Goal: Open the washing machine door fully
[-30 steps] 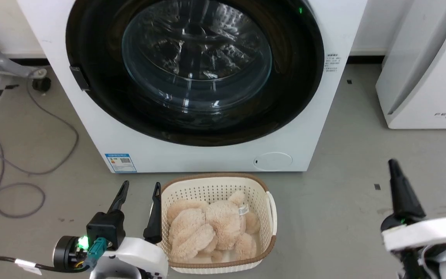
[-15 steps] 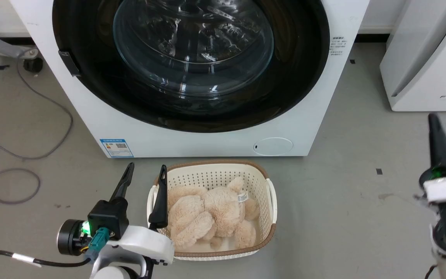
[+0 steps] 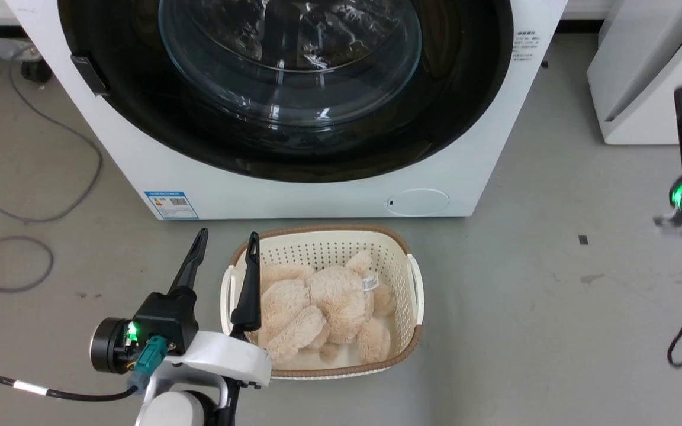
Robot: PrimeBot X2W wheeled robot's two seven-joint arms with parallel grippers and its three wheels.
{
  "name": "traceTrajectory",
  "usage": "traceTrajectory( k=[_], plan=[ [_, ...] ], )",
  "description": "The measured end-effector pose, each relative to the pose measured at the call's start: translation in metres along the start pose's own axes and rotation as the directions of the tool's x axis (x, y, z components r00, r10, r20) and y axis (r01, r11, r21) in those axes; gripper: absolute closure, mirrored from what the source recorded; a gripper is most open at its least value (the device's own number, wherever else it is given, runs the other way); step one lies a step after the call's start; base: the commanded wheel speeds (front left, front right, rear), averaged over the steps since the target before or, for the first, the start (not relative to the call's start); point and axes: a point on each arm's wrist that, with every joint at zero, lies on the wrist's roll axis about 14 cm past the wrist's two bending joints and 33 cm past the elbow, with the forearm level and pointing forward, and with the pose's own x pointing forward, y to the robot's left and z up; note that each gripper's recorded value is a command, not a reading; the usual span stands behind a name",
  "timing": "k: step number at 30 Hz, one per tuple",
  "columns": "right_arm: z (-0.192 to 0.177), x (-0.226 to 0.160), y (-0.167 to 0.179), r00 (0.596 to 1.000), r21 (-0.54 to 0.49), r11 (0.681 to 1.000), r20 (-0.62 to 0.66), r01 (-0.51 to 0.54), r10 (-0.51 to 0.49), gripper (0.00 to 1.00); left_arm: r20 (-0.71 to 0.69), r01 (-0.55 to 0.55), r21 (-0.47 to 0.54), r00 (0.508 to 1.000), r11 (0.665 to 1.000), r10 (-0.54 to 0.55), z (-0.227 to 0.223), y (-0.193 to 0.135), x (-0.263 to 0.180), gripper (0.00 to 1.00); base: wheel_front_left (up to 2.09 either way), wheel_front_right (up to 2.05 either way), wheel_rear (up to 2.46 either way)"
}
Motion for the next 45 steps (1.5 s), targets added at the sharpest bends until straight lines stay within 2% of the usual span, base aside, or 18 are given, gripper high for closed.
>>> traceTrajectory(
  k=[14,26,35,44,45],
  plan=[
    [-0.019,0.068,0.02,0.981,0.039,0.998,-0.188,-0.042,0.048,1.0,0.005,0.031,-0.027,1.0,0.999,-0.031,-0.011,-0.008,0.021,0.0,0.0,0.0,0.0],
    [-0.035,0.112,0.046,0.936,0.027,0.997,-0.344,-0.069,0.074,1.0,0.003,0.052,-0.055,0.999,0.997,-0.052,-0.021,-0.016,0.031,0.0,0.0,0.0,0.0],
    [-0.051,0.138,0.054,0.887,-0.025,0.997,-0.46,-0.068,0.049,1.0,0.014,0.069,-0.078,0.998,0.995,-0.069,-0.027,-0.023,0.044,0.0,0.0,0.0,0.0],
    [-0.074,0.155,0.051,0.822,-0.063,0.997,-0.569,-0.041,-0.003,1.0,0.016,0.075,-0.101,0.997,0.992,-0.073,-0.035,-0.024,0.054,0.0,0.0,0.0,0.0],
    [-0.08,0.159,0.052,0.805,-0.064,0.997,-0.594,-0.041,-0.005,1.0,0.017,0.074,-0.107,0.997,0.991,-0.073,-0.037,-0.025,0.055,0.0,0.0,0.0,0.0]
  ],
)
